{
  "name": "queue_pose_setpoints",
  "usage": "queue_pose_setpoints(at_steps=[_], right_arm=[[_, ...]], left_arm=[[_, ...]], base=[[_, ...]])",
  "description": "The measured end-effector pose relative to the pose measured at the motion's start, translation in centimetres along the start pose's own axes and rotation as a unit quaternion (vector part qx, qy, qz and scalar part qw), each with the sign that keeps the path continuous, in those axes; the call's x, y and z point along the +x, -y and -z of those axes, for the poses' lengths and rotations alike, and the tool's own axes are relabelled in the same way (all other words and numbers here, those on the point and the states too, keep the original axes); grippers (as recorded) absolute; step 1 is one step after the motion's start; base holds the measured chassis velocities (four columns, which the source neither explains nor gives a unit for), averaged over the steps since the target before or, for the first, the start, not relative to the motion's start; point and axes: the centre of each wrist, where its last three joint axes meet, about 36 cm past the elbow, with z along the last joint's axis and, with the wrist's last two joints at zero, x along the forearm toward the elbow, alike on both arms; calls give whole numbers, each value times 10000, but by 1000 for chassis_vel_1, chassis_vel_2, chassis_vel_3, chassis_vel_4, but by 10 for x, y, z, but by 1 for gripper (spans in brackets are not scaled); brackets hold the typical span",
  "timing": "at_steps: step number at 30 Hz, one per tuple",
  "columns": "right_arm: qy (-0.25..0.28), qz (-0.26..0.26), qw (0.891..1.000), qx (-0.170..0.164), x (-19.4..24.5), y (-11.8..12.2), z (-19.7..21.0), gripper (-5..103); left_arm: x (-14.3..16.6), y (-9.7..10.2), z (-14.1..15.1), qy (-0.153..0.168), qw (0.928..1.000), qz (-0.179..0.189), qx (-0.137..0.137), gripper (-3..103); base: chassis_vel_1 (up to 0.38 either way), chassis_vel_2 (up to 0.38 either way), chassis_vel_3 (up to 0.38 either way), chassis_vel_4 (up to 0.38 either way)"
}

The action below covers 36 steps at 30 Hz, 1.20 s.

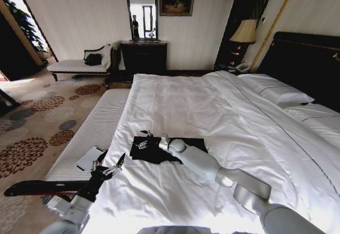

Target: Fold the clothes on the bed.

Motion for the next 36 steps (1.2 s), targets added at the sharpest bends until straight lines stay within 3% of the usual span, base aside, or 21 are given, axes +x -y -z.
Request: queue_pose_setpoints(at_steps=[6,10,12,13,16,17,19,21,25,32,36], right_arm=[[-96,-70,9998,-174,0,-11,-21,100],[166,-263,9989,-343,10,-3,2,100],[478,-502,9954,-657,28,7,24,100],[478,-502,9954,-657,28,7,24,100],[738,-872,9887,-968,58,19,37,100],[824,-1160,9840,-1077,87,29,40,100],[848,-1318,9812,-1129,104,35,41,100],[882,-1769,9726,-1226,157,47,42,100],[976,-2119,9642,-1260,195,52,40,100],[783,-2560,9553,-1258,251,32,-6,100],[545,-2734,9518,-1279,274,2,-46,100]], left_arm=[[-1,0,-1,-8,10000,-4,33,100],[-5,2,-3,-6,10000,-51,75,100],[-8,5,-5,-3,9999,-95,130,100],[-8,5,-5,-3,9999,-95,130,100],[-12,10,-8,-17,9997,-166,185,100],[-15,14,-10,-38,9995,-225,203,100],[-16,16,-11,-50,9994,-257,207,100],[-20,22,-13,-79,9991,-351,219,100],[-25,26,-14,-92,9988,-429,233,100],[-31,30,-11,-119,9984,-522,205,100],[-31,33,-8,-148,9981,-566,176,100]], base=[[0,0,0,0],[0,0,0,0],[0,0,0,0],[0,0,0,0],[0,0,0,0],[0,0,0,0],[0,0,0,0],[0,0,0,0],[0,0,0,0],[0,0,0,0],[0,0,0,0]])
